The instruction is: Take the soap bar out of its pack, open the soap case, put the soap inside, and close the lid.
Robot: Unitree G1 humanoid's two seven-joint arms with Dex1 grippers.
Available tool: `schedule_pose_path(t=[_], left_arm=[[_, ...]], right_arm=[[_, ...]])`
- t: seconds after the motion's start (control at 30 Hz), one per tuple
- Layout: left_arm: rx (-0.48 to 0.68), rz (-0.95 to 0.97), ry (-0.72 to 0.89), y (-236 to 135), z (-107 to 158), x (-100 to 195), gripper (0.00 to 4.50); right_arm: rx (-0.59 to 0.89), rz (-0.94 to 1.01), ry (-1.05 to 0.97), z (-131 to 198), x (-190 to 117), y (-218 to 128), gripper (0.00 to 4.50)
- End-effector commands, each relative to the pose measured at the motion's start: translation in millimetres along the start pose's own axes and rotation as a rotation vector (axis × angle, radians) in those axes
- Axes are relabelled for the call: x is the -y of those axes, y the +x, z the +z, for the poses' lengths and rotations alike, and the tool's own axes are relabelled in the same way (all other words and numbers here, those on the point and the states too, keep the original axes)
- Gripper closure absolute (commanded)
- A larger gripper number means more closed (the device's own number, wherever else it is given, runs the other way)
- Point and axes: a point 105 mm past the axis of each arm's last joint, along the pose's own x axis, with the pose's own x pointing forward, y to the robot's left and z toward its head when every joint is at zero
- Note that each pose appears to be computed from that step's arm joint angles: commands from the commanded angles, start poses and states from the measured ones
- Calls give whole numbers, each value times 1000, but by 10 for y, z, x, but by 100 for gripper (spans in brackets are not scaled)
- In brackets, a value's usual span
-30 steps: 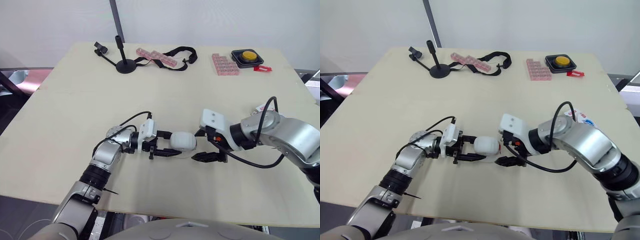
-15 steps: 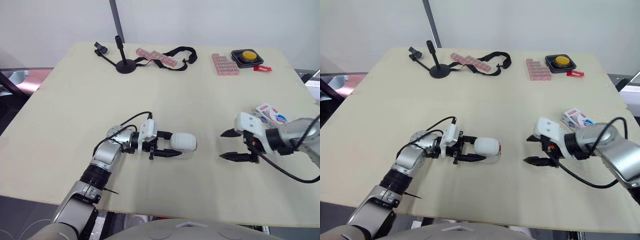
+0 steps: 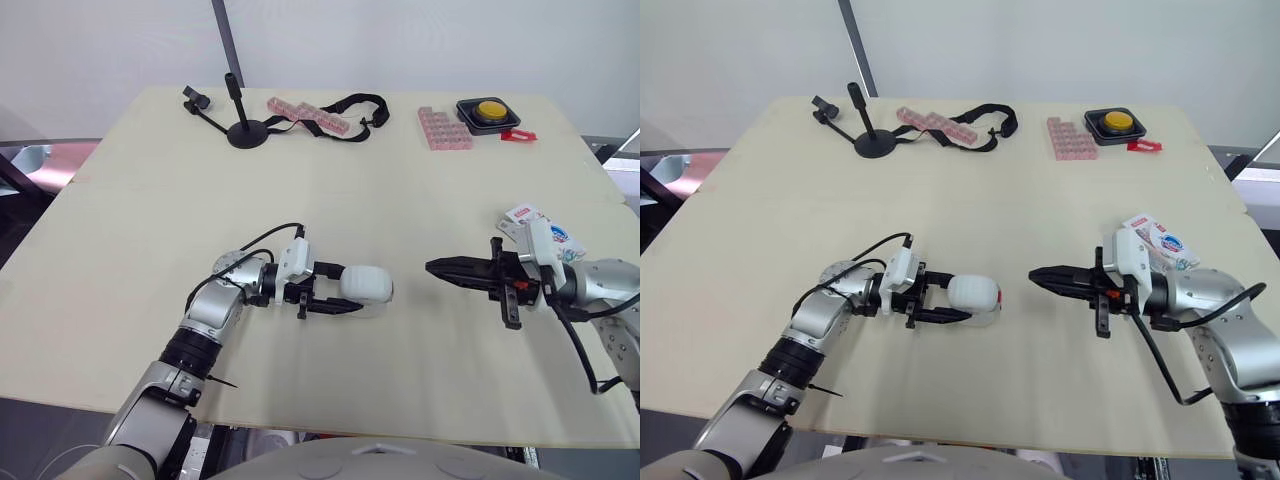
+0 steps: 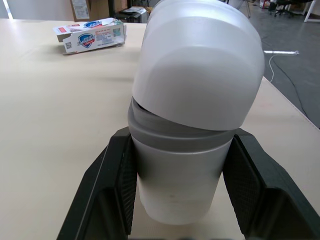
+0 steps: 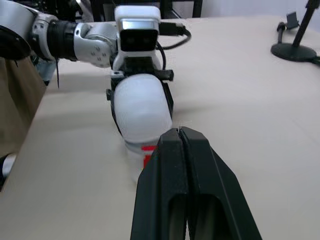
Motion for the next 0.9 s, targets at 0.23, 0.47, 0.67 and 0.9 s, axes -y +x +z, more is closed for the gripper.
schedule_pose_path(t=[0.23,0.47,0.67,0.9], left_arm=[[-9,-5,14,-23,16,10,258],[-7,-5,12,-15,21,13,258],[-7,-2,12,-14,28,3,258],[-12,5,14,-31,24,-4,258]], right_arm=[[10,79,-73,235,-203,396,448],[-56,81,-107,231,-208,621,448],[-62,81,-105,247,-183,686,448],[-82,80,-95,235,-155,704,448]])
